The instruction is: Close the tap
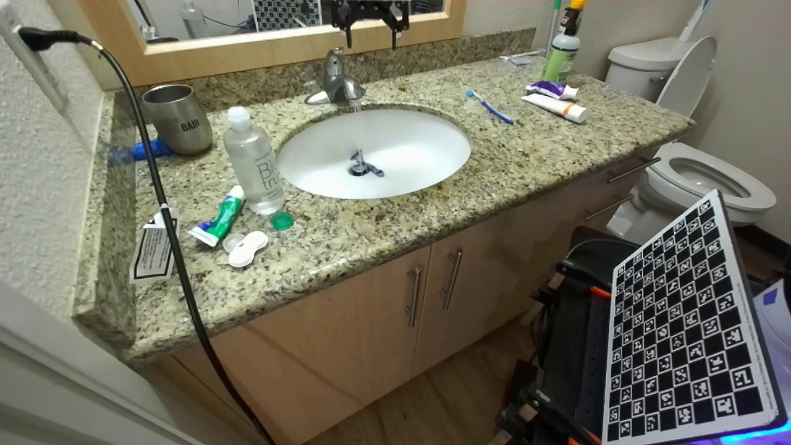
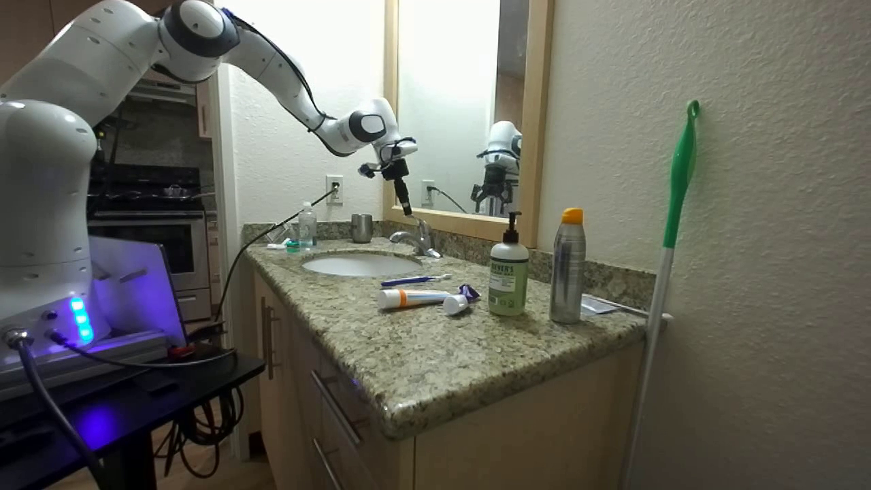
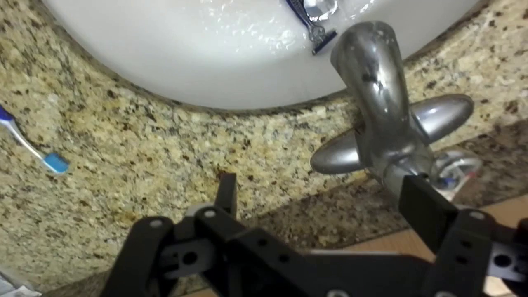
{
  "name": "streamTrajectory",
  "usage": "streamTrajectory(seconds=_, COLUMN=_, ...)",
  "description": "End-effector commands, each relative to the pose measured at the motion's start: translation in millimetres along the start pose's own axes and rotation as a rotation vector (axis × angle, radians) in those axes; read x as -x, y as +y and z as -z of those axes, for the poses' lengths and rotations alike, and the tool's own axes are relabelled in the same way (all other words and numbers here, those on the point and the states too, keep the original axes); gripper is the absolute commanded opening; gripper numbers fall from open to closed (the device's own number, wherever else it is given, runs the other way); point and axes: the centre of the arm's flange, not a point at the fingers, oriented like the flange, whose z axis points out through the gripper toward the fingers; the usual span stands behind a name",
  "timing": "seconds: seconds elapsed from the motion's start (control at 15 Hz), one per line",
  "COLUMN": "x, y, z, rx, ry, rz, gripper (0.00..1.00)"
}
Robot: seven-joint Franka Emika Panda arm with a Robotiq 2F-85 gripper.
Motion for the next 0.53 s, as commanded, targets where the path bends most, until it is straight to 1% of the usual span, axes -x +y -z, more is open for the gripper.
streamTrajectory(seconds=0.0, x=6, y=38, z=39, rx=-0.104, ry=0.02, rz=0.077, gripper=1.0)
streamTrajectory(seconds=0.07, x=-7, y=13, z=23, rx=-0.048, ry=0.031, rz=0.039, gripper=1.0)
streamTrajectory(seconds=0.2, x=-8, y=23, z=38, rx=-0.068, ry=0.035, rz=0.057, gripper=1.0)
streamTrajectory(seconds=0.27, x=-8, y=18, z=31, rx=-0.057, ry=-0.004, rz=0.056, gripper=1.0)
streamTrajectory(seconds=0.33, x=-7, y=11, z=22, rx=-0.059, ry=-0.014, rz=0.055, gripper=1.0)
streamTrajectory(seconds=0.47, x=2, y=2, z=4, rx=-0.08, ry=-0.002, rz=0.069, gripper=1.0)
